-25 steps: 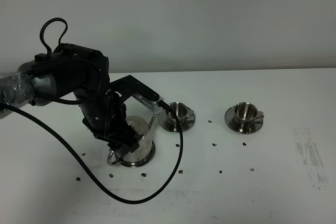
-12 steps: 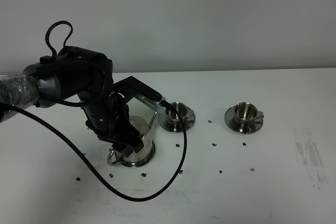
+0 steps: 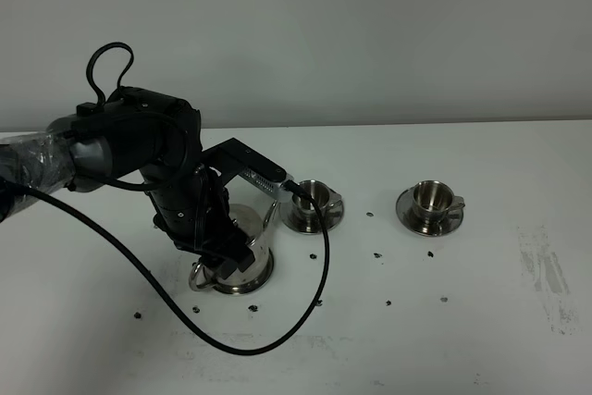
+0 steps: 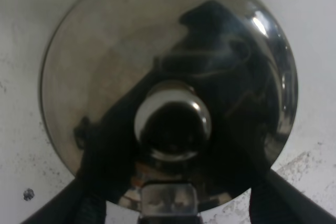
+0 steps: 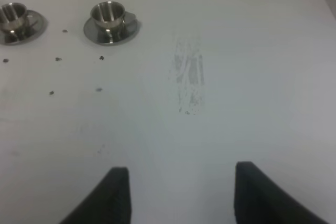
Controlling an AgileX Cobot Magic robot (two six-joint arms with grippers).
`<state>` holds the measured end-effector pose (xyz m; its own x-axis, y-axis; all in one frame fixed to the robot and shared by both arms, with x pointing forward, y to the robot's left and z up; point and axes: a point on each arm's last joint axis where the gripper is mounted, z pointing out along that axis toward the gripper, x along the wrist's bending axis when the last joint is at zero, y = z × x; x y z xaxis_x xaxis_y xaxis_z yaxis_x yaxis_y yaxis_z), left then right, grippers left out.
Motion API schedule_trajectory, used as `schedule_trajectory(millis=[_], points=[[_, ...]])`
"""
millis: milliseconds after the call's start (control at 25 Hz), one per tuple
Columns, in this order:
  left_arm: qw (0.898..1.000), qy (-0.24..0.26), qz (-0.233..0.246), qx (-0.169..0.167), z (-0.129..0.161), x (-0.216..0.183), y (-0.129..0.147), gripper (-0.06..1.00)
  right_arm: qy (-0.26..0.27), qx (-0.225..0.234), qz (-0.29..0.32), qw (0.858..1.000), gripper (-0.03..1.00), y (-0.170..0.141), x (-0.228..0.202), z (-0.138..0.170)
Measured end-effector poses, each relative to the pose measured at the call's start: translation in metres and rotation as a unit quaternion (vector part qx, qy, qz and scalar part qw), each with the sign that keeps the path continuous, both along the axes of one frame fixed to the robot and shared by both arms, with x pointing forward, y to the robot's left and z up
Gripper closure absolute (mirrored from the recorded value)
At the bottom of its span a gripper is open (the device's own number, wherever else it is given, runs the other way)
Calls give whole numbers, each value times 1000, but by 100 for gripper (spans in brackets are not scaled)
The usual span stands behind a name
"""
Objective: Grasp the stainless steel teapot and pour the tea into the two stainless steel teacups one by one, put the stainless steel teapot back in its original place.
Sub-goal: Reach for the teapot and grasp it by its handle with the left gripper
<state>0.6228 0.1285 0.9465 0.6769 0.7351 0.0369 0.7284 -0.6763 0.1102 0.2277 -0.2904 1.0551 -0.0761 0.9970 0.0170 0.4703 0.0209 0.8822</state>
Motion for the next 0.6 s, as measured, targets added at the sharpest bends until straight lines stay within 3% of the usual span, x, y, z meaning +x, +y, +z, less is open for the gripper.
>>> schedule_trajectory(millis=[200,440,600], points=[[1000,7,0,3,0,-1,1,44,0,0,0,1000,54,0,0,0],[1000,18,-1,11,0,-3,2,72,0,0,0,1000,54,0,0,0],[1000,18,-4,17,0,-3,3,72,0,0,0,1000,54,0,0,0]])
